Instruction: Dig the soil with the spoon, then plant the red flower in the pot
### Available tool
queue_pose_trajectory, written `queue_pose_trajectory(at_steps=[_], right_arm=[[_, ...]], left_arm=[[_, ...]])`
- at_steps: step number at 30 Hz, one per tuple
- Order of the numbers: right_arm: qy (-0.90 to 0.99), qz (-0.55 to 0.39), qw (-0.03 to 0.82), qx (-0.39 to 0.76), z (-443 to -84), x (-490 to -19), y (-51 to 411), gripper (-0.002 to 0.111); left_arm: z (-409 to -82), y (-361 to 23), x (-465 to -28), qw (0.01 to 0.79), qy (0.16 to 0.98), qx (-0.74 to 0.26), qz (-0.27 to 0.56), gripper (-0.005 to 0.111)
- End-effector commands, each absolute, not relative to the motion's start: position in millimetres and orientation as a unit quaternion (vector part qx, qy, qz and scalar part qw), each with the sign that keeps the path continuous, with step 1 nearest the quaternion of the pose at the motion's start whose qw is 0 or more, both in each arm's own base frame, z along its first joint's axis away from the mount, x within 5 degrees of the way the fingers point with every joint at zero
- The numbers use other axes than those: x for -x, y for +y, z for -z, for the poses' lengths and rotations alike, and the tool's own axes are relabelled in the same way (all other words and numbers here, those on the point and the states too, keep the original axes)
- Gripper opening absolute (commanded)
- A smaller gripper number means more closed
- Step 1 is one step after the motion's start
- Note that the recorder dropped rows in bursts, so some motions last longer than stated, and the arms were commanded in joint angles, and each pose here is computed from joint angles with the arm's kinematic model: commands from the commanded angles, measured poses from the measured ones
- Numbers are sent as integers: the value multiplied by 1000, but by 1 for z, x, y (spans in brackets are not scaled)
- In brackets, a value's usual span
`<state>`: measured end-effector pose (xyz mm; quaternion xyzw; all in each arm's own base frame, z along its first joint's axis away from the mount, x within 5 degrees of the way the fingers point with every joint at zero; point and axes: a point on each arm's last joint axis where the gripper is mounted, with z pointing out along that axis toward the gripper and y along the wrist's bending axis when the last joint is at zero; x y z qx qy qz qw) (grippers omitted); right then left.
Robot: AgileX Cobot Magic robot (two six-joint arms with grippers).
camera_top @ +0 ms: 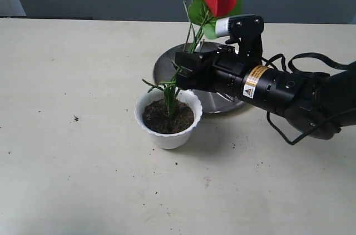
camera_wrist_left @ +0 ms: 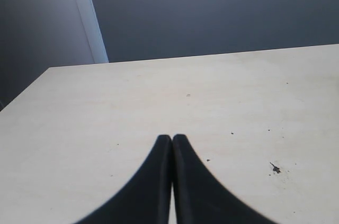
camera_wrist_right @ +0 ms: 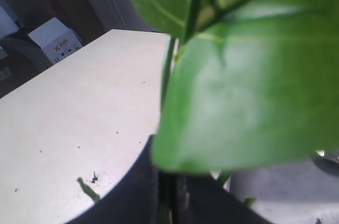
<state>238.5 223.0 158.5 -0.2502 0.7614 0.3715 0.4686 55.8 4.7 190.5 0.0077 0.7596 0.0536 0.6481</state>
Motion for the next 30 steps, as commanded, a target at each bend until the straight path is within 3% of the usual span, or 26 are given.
queue_pose_trajectory(at_steps=[1, 19, 22, 26, 30], right_arm=[[835, -252, 340, 351, -107, -218, 212, -1], [834, -252, 336, 357, -107, -214, 215, 0], [836, -251, 336, 355, -107, -214, 214, 15], [842, -251, 337, 338, -107, -216, 214, 44], [844, -250, 335, 336, -107, -216, 213, 45]], left_arm=[[-192, 4, -55, 653, 756, -7, -47, 0], [-192, 4, -55, 653, 756, -7, -47, 0], [-192, 4, -55, 653, 756, -7, -47, 0], [-192, 4, -55, 653, 756, -7, -47, 0], [-192, 4, -55, 653, 756, -7, -47, 0]])
